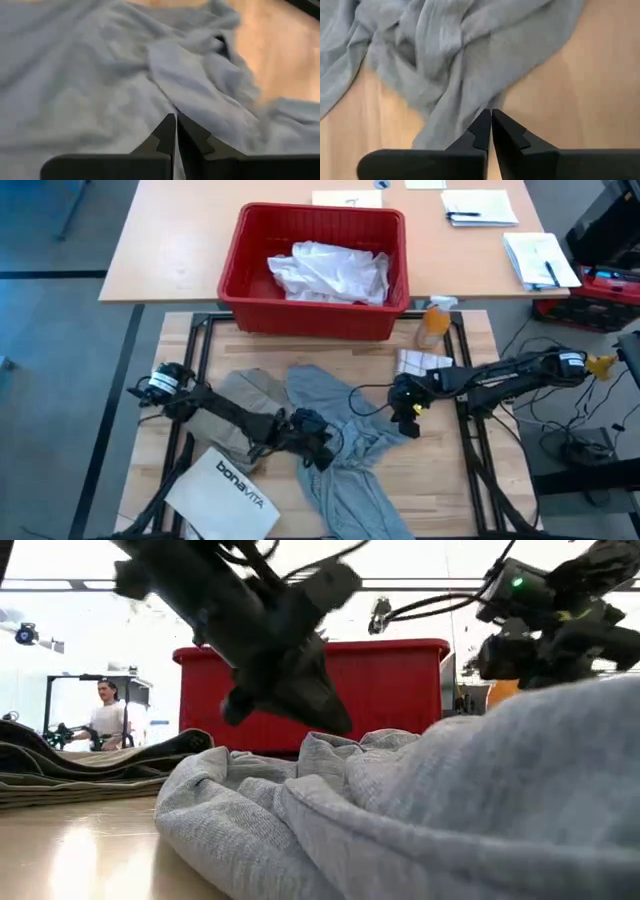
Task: Fold laundry
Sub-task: Fold the gray shirt
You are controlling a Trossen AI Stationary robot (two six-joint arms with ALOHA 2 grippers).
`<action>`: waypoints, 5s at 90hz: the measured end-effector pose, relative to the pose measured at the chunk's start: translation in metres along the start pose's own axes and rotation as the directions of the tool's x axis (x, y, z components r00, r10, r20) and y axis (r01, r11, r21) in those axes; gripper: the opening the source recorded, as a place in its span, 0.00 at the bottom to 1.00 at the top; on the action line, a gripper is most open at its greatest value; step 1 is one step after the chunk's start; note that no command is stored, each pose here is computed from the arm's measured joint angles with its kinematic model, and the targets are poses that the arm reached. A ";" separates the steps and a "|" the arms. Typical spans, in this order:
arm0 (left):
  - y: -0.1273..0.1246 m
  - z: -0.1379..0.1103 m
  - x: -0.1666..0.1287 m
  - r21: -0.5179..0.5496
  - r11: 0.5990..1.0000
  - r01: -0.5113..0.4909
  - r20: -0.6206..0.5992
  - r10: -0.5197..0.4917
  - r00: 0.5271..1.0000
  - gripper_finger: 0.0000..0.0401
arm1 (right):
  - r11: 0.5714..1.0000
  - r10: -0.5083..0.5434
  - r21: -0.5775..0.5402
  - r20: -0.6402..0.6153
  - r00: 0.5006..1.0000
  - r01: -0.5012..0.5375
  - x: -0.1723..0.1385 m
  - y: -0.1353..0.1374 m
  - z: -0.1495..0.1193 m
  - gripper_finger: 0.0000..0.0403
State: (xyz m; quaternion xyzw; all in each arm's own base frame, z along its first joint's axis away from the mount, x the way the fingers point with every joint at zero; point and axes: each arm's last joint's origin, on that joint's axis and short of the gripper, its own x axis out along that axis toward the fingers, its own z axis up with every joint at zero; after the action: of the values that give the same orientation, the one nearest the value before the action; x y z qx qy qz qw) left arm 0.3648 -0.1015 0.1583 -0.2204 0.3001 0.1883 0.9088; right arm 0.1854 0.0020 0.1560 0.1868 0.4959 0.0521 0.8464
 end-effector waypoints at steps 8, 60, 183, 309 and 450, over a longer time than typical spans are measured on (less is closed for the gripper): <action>0.016 0.016 0.010 0.028 1.000 -0.003 0.001 0.003 1.000 0.00 | 1.000 0.028 0.004 0.033 0.999 -0.028 -0.006 0.010 -0.004 0.00; 0.089 0.048 0.062 0.015 1.000 0.004 -0.077 -0.003 0.997 0.00 | 0.982 -0.004 0.191 -0.063 0.998 0.016 0.016 0.004 -0.043 0.00; 0.092 0.044 0.066 -0.036 0.999 -0.027 -0.086 0.024 0.996 0.00 | 0.881 -0.170 0.437 -0.067 0.983 0.182 -0.003 0.005 -0.059 0.00; 0.090 0.044 0.066 -0.047 0.999 -0.009 -0.078 0.006 0.997 0.00 | 0.863 -0.054 -0.503 -0.026 0.998 0.033 0.042 0.041 0.004 0.44; 0.091 0.043 0.066 -0.030 0.999 -0.023 -0.085 0.020 0.996 0.00 | 0.791 -0.312 -0.579 -0.099 0.945 0.200 0.002 0.066 -0.001 0.00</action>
State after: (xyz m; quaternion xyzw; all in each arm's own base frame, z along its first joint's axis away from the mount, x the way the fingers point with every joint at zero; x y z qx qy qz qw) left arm 0.3911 0.0100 0.1219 -0.2390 0.3377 0.1931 0.8897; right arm 0.1919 0.0642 0.1785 -0.1451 0.5574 0.0974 0.8116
